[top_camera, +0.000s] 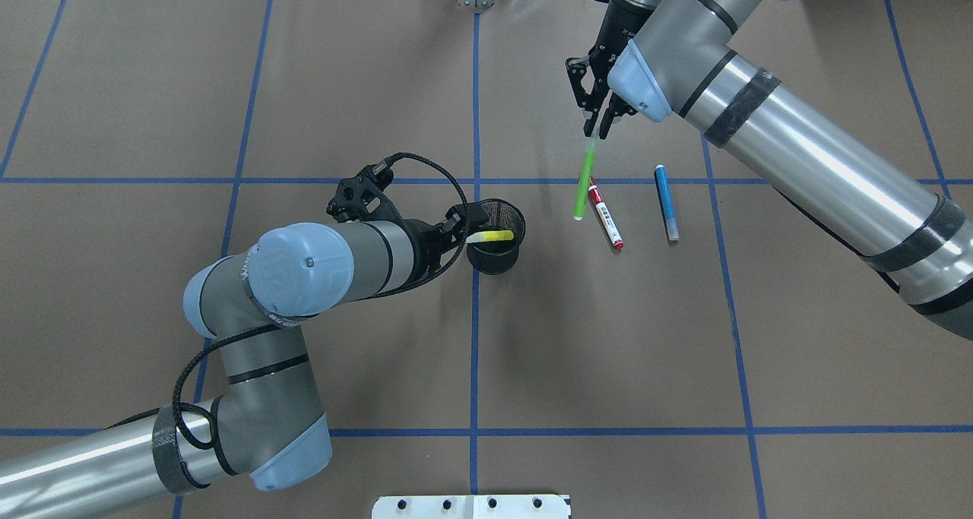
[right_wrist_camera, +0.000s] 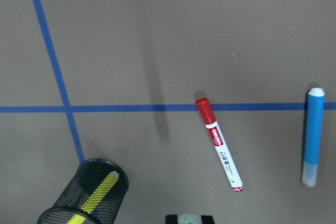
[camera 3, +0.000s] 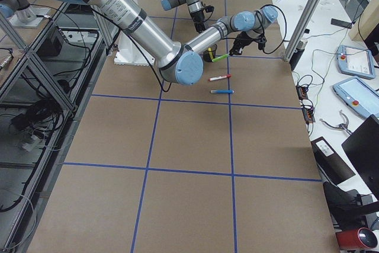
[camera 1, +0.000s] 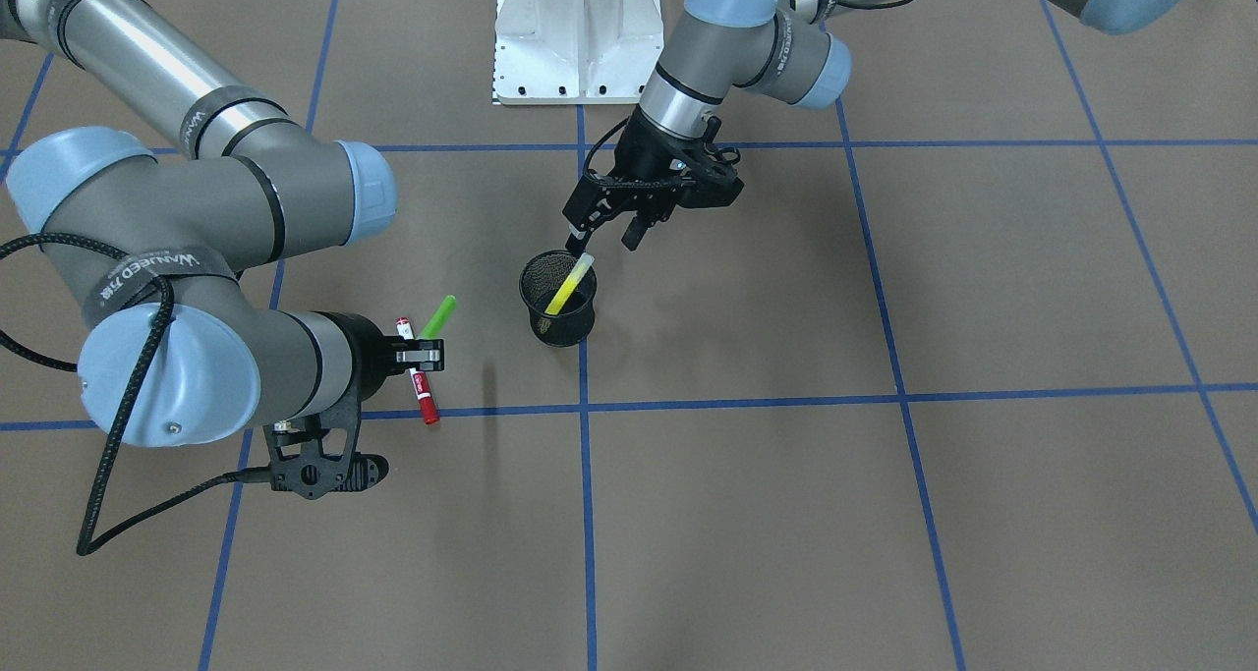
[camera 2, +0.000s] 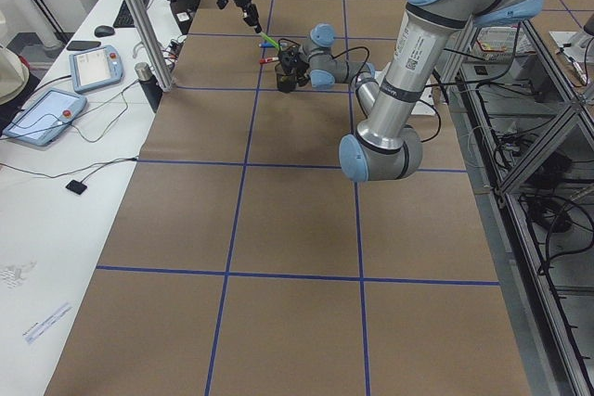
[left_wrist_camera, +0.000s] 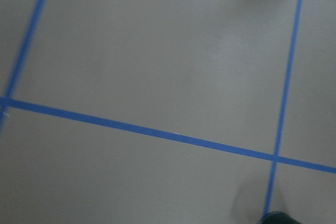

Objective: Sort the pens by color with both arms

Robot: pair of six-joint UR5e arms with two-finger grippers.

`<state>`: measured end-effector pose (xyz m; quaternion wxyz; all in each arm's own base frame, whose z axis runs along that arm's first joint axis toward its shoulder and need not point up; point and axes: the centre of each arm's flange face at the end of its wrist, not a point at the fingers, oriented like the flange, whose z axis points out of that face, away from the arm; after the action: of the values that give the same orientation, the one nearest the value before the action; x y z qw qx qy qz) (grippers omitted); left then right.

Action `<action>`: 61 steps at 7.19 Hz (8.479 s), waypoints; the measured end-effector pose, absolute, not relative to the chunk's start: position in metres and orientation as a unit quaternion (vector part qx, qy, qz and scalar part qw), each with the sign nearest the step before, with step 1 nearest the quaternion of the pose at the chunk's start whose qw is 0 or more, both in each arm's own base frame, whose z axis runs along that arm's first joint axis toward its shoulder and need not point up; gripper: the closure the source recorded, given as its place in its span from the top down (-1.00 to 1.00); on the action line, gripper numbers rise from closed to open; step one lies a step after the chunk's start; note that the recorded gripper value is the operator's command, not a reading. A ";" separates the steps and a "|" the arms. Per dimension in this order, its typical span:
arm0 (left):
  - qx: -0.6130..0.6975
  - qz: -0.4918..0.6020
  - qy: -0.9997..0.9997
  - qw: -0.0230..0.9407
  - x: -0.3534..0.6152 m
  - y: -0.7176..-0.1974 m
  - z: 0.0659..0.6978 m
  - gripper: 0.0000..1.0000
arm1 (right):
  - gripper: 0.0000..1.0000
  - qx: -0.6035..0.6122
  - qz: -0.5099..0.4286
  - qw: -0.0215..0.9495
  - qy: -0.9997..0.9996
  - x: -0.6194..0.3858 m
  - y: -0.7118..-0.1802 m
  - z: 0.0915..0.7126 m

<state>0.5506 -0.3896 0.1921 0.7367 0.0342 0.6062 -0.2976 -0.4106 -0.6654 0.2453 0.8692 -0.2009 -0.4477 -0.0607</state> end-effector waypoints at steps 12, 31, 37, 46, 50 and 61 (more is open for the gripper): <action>0.048 -0.311 0.605 0.731 0.567 -0.385 0.186 0.11 | 0.14 -0.161 -0.122 0.873 -0.444 -0.468 -0.655 0.258; 0.101 -0.279 0.590 0.751 0.510 -0.377 0.140 -0.98 | 0.62 -0.001 0.183 0.928 -0.325 -0.091 -0.636 0.359; 0.137 -0.300 0.571 0.752 0.438 -0.439 0.093 -0.98 | 0.72 -0.006 0.193 0.933 -0.304 -0.084 -0.631 0.382; 0.261 -0.390 0.524 0.711 0.610 -0.476 0.132 0.99 | 0.79 -0.001 0.195 0.936 -0.292 -0.083 -0.631 0.387; 0.288 -0.347 0.530 0.718 0.590 -0.466 0.109 0.99 | 0.79 0.001 0.196 0.936 -0.293 -0.083 -0.631 0.384; 0.065 -0.030 0.394 0.916 0.230 -0.626 0.234 0.99 | 1.00 -0.041 0.072 0.936 -0.342 0.020 -0.522 0.527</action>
<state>0.2302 -0.6261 0.2337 0.9165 0.0649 0.3936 -0.0305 0.0200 -0.5223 0.5274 0.9359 -0.0407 -0.3424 0.0719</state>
